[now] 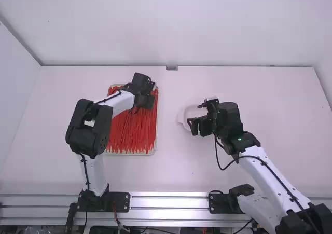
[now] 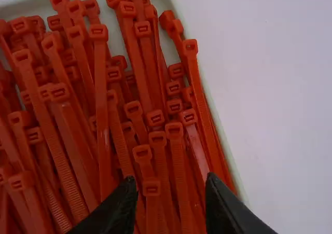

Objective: Fasten the cable tie

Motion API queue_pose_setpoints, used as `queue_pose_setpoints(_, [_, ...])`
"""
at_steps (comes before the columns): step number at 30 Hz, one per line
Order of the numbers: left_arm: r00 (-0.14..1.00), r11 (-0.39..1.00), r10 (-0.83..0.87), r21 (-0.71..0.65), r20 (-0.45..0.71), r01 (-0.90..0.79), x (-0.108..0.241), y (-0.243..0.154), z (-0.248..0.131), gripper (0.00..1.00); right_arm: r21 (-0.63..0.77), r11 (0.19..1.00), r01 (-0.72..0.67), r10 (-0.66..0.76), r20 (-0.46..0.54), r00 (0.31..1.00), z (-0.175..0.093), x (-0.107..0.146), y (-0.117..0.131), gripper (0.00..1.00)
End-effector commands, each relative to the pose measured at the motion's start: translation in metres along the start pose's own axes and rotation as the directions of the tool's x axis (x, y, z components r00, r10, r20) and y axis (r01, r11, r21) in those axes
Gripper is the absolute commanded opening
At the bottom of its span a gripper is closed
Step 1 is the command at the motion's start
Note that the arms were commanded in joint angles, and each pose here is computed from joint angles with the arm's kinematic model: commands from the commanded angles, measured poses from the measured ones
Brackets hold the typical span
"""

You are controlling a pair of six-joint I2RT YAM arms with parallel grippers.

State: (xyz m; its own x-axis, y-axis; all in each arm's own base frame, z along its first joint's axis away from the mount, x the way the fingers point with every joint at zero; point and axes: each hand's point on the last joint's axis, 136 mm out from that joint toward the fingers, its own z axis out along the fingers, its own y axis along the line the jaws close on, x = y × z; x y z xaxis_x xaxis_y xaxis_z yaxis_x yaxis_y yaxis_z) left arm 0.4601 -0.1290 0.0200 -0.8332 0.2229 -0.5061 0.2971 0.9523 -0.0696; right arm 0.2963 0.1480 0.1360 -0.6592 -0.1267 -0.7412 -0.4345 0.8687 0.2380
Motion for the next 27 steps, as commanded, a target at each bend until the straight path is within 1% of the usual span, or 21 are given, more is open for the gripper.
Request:
queue_pose_setpoints(1, [0.999,1.0,-0.012,-0.024,-0.03,0.011,0.011,0.007,0.007,0.35,-0.001,1.0,0.007,-0.007,0.021,1.0,-0.002,-0.012,0.002,0.99])
queue_pose_setpoints(11, [0.999,0.999,-0.013,-0.034,-0.03,0.012,0.011,0.009,0.007,0.35,0.0,1.0,0.007,-0.007,0.021,1.0,-0.002,-0.012,0.001,0.99])
queue_pose_setpoints(17, [0.999,0.999,-0.012,-0.033,-0.035,0.011,0.014,0.009,0.014,0.35,-0.001,1.0,0.009,-0.009,0.02,1.0,-0.002,-0.012,0.002,0.99])
queue_pose_setpoints(22, [0.999,0.999,-0.014,-0.034,-0.049,0.013,0.018,0.009,0.018,0.33,0.008,1.0,-0.003,0.003,0.022,1.0,-0.003,-0.012,-0.003,0.99])
queue_pose_setpoints(27, [0.999,0.999,-0.015,-0.041,-0.04,0.014,0.015,0.01,0.018,0.32,0.005,1.0,-0.002,0.002,0.023,1.0,-0.002,-0.013,-0.001,0.99])
